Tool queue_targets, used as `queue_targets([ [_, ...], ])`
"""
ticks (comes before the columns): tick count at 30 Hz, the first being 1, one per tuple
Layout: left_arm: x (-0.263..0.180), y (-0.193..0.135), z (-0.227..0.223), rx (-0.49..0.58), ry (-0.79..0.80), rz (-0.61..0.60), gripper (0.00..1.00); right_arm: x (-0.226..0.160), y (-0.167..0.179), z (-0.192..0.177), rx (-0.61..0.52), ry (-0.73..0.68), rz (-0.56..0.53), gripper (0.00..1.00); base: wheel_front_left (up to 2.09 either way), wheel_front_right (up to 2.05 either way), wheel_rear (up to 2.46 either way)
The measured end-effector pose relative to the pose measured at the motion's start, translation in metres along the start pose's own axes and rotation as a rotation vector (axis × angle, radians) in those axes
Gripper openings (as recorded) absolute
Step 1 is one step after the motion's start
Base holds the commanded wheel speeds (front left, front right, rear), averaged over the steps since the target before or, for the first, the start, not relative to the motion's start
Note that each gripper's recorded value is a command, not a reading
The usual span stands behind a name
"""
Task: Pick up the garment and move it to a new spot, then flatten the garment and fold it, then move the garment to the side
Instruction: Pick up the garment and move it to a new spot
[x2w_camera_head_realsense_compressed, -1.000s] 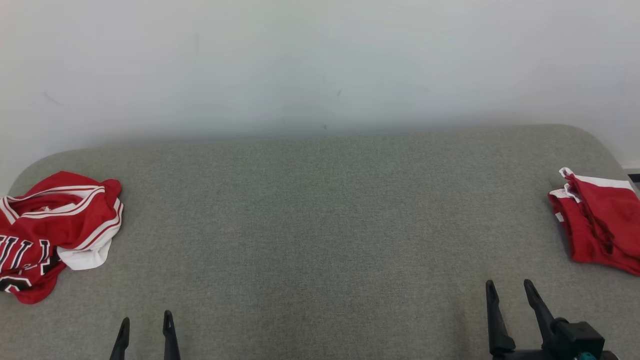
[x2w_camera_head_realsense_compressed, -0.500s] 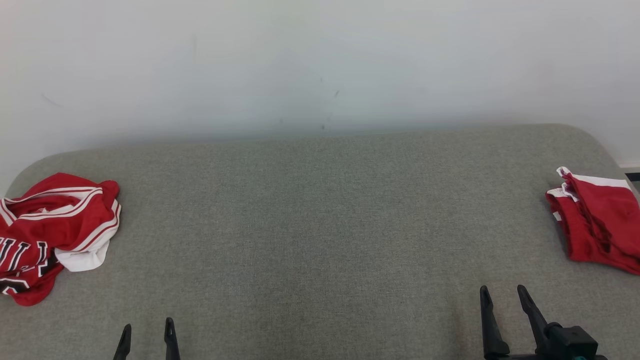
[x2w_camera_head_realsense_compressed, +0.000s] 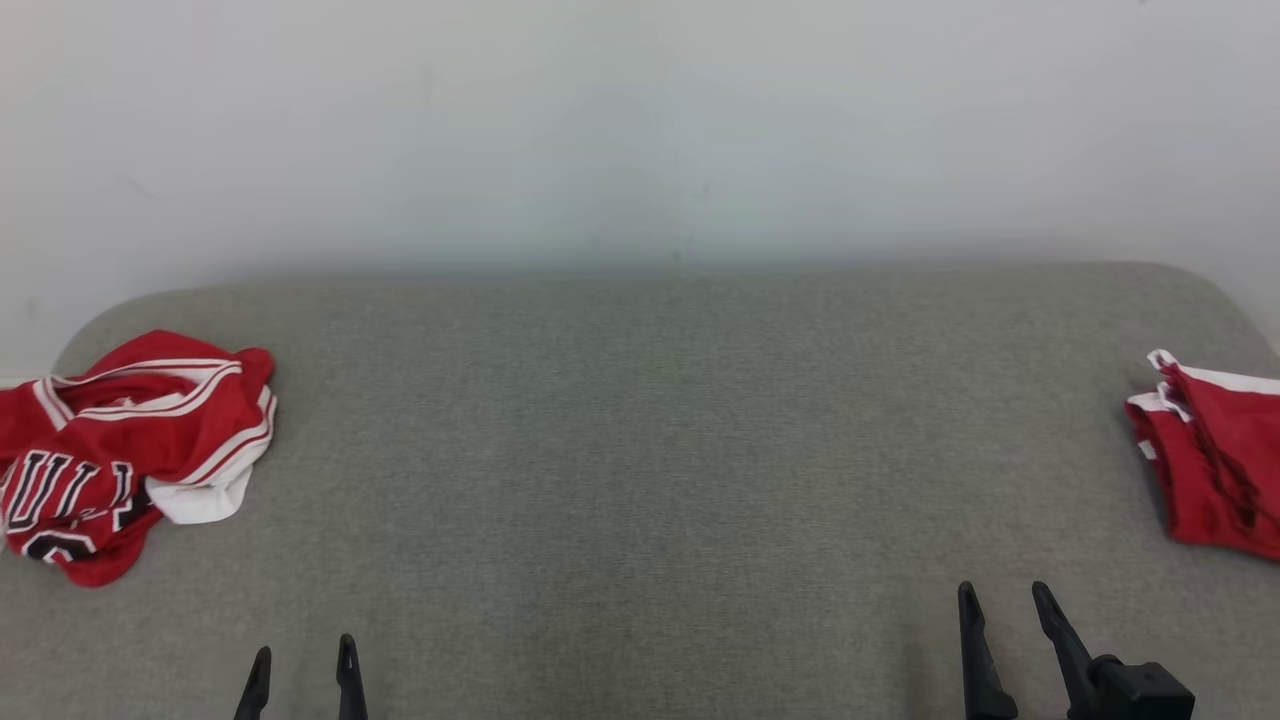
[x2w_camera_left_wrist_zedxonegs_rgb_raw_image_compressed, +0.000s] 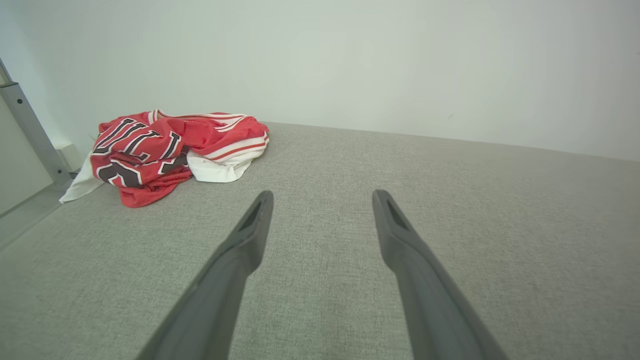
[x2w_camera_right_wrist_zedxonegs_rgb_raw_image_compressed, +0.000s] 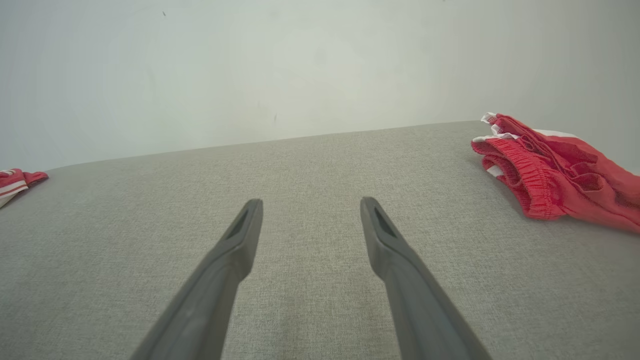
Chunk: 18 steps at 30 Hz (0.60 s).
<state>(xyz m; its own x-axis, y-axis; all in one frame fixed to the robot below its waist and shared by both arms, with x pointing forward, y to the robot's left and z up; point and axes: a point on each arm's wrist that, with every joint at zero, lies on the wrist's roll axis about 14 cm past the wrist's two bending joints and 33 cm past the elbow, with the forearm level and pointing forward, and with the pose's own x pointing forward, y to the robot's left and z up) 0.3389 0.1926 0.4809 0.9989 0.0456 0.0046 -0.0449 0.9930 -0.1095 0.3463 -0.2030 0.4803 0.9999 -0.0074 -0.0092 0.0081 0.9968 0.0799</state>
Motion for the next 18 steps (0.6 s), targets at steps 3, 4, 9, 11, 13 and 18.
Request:
queue_targets([
  [3,-0.005,0.008,0.002,0.002,-0.007,0.026,1.00,0.004,0.007,-0.002,0.000,0.005,0.023,1.00,0.00,0.00,0.00],
  [4,-0.007,0.011,0.003,0.002,-0.010,0.037,1.00,0.006,0.010,-0.002,0.000,0.005,0.033,1.00,0.00,0.00,0.00],
  [9,-0.021,0.035,0.005,0.012,-0.018,0.109,1.00,0.017,0.035,-0.002,0.006,0.005,0.106,1.00,0.00,0.00,0.00],
  [11,-0.028,0.046,0.007,0.017,-0.024,0.145,1.00,0.021,0.047,-0.004,0.005,0.010,0.142,1.00,0.00,0.00,0.00],
  [13,-0.041,0.063,0.009,0.025,-0.029,0.200,1.00,0.027,0.065,-0.007,0.007,0.020,0.197,1.00,0.00,0.00,0.00],
  [18,-0.066,0.089,0.009,0.033,-0.032,0.291,1.00,0.036,0.101,-0.010,0.012,0.031,0.300,1.00,0.00,0.00,0.00],
])
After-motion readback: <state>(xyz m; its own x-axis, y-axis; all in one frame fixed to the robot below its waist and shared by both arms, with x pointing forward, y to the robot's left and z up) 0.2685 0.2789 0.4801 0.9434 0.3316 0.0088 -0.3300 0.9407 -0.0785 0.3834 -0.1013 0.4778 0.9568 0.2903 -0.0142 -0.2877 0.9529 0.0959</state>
